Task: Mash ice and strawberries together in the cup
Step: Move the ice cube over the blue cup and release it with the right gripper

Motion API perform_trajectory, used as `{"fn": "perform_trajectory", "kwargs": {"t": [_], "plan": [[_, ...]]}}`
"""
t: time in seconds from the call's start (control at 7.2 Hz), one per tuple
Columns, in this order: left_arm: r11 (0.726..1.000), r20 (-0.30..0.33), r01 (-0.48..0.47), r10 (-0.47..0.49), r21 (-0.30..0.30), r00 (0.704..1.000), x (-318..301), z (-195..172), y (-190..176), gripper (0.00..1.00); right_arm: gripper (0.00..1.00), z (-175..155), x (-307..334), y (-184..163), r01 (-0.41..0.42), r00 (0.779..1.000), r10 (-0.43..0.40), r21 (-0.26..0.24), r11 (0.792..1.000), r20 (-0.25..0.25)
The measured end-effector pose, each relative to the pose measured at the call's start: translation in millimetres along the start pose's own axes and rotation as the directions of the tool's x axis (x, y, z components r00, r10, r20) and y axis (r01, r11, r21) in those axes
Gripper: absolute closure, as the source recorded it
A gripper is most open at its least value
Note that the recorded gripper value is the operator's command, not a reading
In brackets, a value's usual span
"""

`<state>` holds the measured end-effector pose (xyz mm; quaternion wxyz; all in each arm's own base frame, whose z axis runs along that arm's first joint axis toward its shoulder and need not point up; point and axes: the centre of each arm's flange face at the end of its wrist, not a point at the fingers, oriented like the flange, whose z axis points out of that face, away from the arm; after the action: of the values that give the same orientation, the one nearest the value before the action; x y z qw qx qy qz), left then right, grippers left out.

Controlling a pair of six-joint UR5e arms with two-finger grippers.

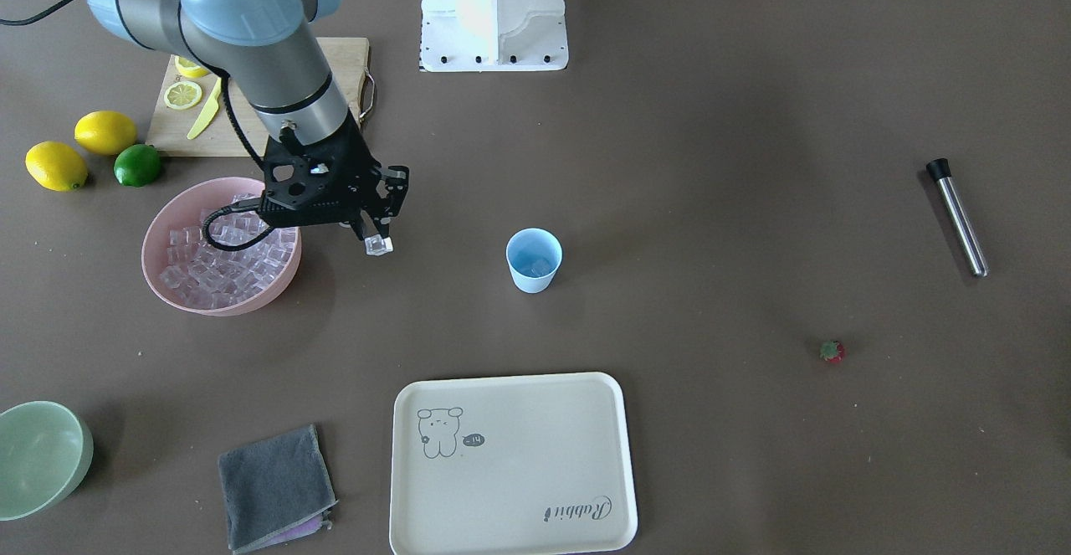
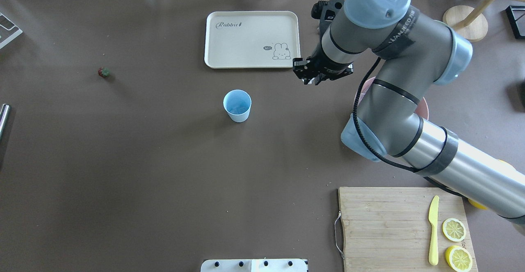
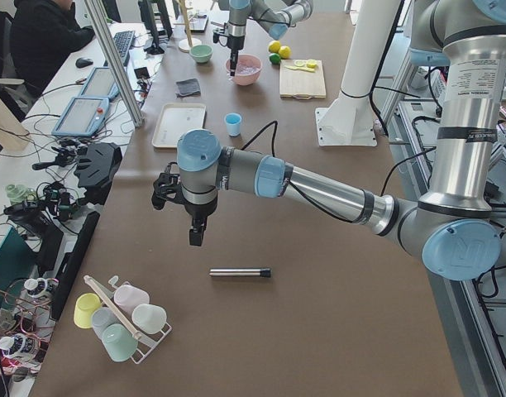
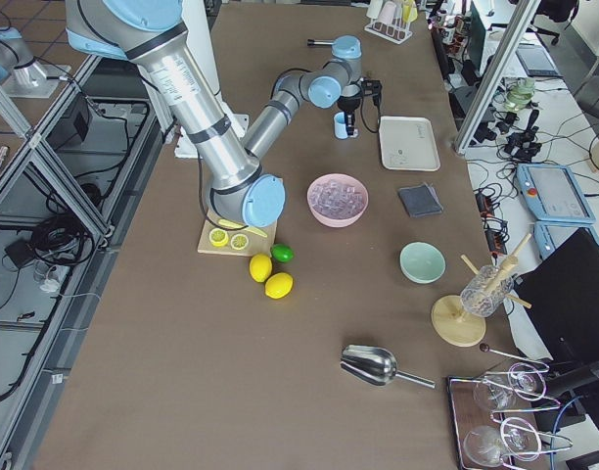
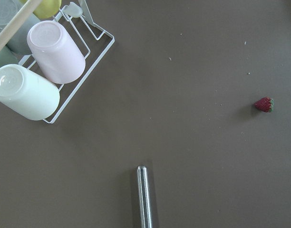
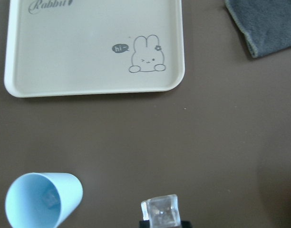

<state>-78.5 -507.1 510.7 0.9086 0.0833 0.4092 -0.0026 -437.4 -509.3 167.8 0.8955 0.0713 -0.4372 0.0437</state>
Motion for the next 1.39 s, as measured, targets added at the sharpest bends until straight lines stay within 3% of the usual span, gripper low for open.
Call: {"fn": "perform_trajectory", "kwargs": {"t": [0.42, 0.97, 1.25, 1.39], "plan": [[1.0, 0.0, 0.004, -0.004, -0.004, 1.0, -2, 2, -3, 0.01, 0.69, 19, -123, 19, -0.088, 0.996, 0.087, 0.016, 0.996, 0.03], [1.0, 0.0, 0.005, -0.005, -0.005, 1.0, -2, 2, -4, 0.02, 0.56, 42, -125, 20, -0.09, 0.996, 0.089, 0.018, 0.996, 0.031], [1.0, 0.0, 0.006, -0.006, -0.009, 1.0, -4, 5, -5, 0.01, 0.26, 43, -122, 20, -0.088, 0.996, 0.087, 0.018, 0.996, 0.029], [1.0, 0.0, 0.005, -0.005, -0.009, 1.0, -3, 5, -5, 0.02, 0.01, 46, -111, 18, -0.07, 0.997, 0.069, 0.018, 0.997, 0.021]]}}
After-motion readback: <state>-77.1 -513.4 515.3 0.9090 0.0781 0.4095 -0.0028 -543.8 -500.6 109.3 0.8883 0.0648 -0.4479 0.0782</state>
